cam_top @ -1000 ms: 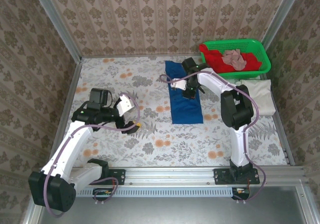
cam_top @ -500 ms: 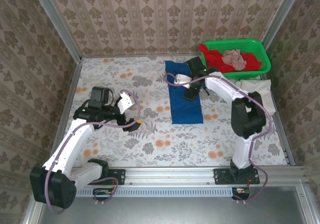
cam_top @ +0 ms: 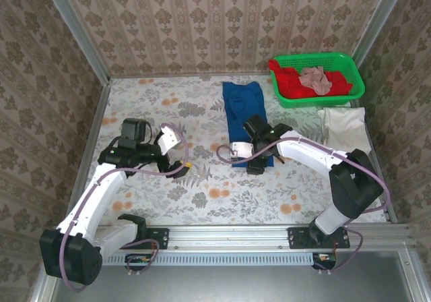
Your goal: Fold and stack the t-shirts
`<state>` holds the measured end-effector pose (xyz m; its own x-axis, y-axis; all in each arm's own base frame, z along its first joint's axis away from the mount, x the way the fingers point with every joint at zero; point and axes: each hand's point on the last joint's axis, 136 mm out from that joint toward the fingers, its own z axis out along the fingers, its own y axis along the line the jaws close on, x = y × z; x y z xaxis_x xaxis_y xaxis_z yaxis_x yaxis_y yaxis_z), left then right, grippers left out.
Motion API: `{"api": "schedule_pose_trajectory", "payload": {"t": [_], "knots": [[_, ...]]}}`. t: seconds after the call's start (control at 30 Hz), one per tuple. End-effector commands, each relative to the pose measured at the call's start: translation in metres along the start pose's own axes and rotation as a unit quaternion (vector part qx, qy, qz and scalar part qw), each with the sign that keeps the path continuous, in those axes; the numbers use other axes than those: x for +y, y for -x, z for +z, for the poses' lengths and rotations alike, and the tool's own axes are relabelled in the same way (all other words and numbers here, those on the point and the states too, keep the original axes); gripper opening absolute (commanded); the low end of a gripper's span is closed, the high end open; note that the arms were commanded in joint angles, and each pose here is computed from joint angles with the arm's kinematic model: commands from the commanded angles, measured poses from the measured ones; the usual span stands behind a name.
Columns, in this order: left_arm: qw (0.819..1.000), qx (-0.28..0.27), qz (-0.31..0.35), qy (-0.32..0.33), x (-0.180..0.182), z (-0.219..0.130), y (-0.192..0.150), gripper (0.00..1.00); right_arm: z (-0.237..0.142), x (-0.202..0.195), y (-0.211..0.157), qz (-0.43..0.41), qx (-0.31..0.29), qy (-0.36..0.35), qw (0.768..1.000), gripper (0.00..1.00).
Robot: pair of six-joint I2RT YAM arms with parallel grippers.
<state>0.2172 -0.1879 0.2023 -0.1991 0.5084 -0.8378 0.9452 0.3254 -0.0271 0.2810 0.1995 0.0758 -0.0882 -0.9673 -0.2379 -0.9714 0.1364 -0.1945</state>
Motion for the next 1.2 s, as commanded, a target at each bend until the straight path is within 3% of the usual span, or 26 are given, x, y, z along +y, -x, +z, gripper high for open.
{"api": "schedule_pose_trajectory", "payload": {"t": [0.0,0.27,0.43,0.57,0.63,0.77,0.87,0.97,1.17], "knots": [[1.000,-0.021,0.010,-0.010,-0.007,-0.004,0.007,1.00,0.016,-0.006,-0.002,0.004,0.010,-0.008,1.000,0.69],[1.000,-0.026,0.014,-0.004,-0.010,-0.007,0.010,1.00,0.050,-0.015,-0.010,0.005,0.032,-0.003,0.999,0.68],[1.000,-0.027,0.011,-0.002,-0.008,-0.005,0.010,1.00,0.067,-0.024,-0.014,0.008,0.039,-0.007,0.999,0.61],[0.999,-0.036,-0.007,0.008,-0.002,-0.001,0.011,1.00,0.074,-0.021,-0.019,0.006,0.053,0.001,0.999,0.50],[0.999,-0.031,-0.028,0.032,0.010,0.005,0.010,1.00,0.071,-0.016,-0.021,0.006,0.058,0.009,0.998,0.38],[0.987,-0.033,-0.108,0.115,0.052,0.021,0.009,1.00,0.057,0.000,-0.027,0.014,0.061,0.021,0.998,0.04],[0.968,-0.059,-0.170,0.177,0.084,0.034,0.018,1.00,0.043,0.013,-0.028,0.028,0.057,0.030,0.998,0.00],[0.933,-0.077,-0.276,0.219,0.117,0.047,0.021,1.00,0.025,0.026,-0.027,0.041,0.047,0.030,0.998,0.00],[0.851,-0.055,-0.481,0.202,0.154,0.104,0.005,1.00,-0.006,0.050,-0.024,0.068,0.038,0.025,0.997,0.00]]}}
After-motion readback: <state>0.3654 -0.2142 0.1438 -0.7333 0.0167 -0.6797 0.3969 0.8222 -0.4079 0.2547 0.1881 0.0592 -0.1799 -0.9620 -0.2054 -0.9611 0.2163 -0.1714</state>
